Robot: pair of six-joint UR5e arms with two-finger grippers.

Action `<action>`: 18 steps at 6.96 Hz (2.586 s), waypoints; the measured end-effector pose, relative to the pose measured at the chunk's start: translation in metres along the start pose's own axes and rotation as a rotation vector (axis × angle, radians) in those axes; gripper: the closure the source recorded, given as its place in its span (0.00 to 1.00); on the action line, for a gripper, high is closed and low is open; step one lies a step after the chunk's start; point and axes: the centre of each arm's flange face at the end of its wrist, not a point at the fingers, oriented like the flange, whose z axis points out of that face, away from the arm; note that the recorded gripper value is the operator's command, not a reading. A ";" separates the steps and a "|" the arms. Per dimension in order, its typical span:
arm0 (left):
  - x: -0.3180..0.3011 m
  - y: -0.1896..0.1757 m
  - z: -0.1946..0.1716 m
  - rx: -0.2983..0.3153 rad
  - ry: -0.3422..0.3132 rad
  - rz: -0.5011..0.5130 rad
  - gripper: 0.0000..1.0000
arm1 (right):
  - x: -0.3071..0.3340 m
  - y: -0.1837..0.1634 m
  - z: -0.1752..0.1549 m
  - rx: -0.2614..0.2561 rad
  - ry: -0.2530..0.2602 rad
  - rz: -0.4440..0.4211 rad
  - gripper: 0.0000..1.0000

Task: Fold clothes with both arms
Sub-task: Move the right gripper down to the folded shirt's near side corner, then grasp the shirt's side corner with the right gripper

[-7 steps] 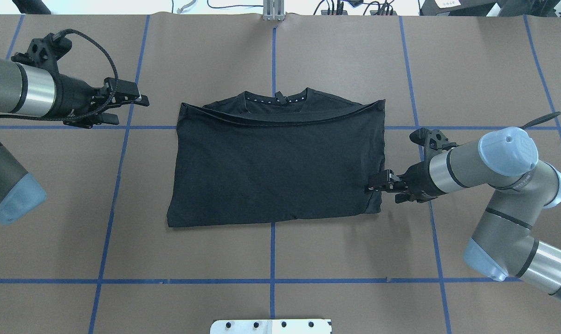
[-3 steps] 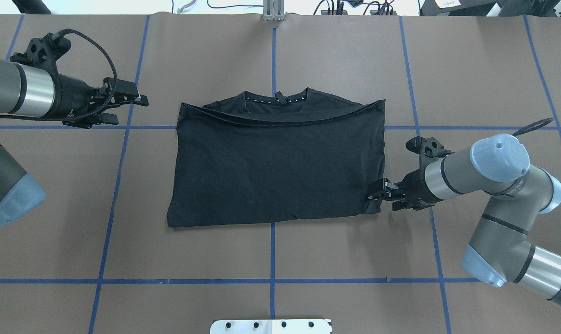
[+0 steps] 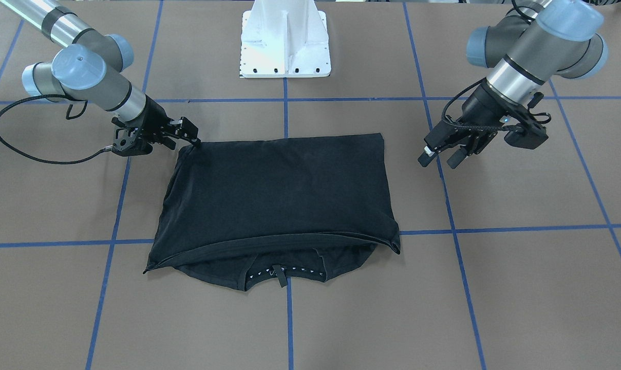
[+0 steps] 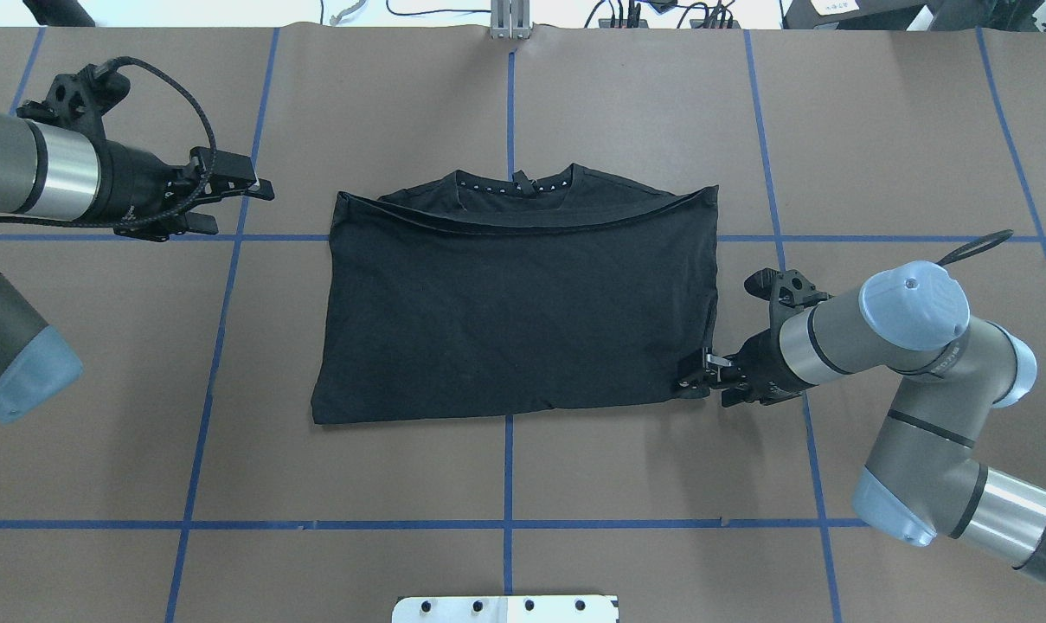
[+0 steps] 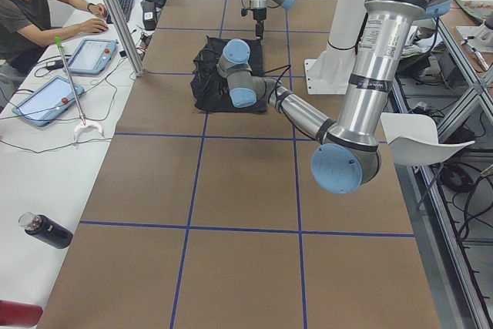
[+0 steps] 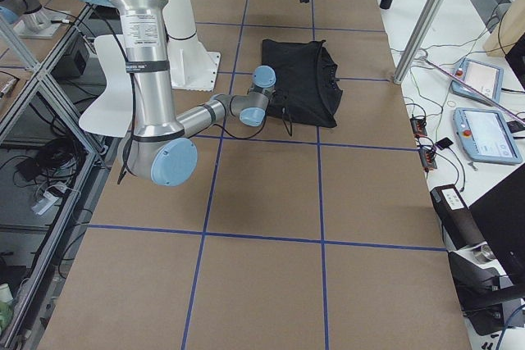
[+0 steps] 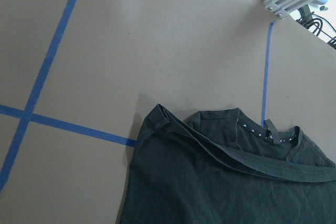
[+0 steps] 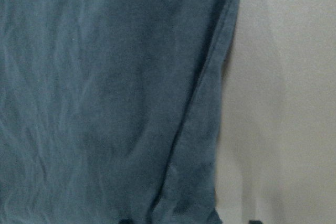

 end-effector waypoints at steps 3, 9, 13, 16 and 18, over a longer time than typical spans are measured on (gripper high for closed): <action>-0.004 0.000 0.002 0.002 -0.008 -0.003 0.00 | -0.002 0.002 -0.001 -0.016 0.007 0.004 1.00; -0.012 0.001 0.002 0.004 -0.020 -0.009 0.00 | -0.008 0.011 -0.014 -0.058 -0.019 -0.009 0.02; -0.010 0.002 0.002 0.003 -0.017 -0.007 0.00 | -0.005 0.007 -0.008 -0.053 0.005 0.007 0.00; -0.009 0.002 0.001 0.004 -0.014 -0.006 0.00 | -0.001 0.000 -0.003 -0.040 0.025 0.022 0.03; -0.009 0.003 0.001 0.003 -0.014 -0.006 0.00 | 0.000 -0.008 0.007 -0.033 0.042 0.032 0.33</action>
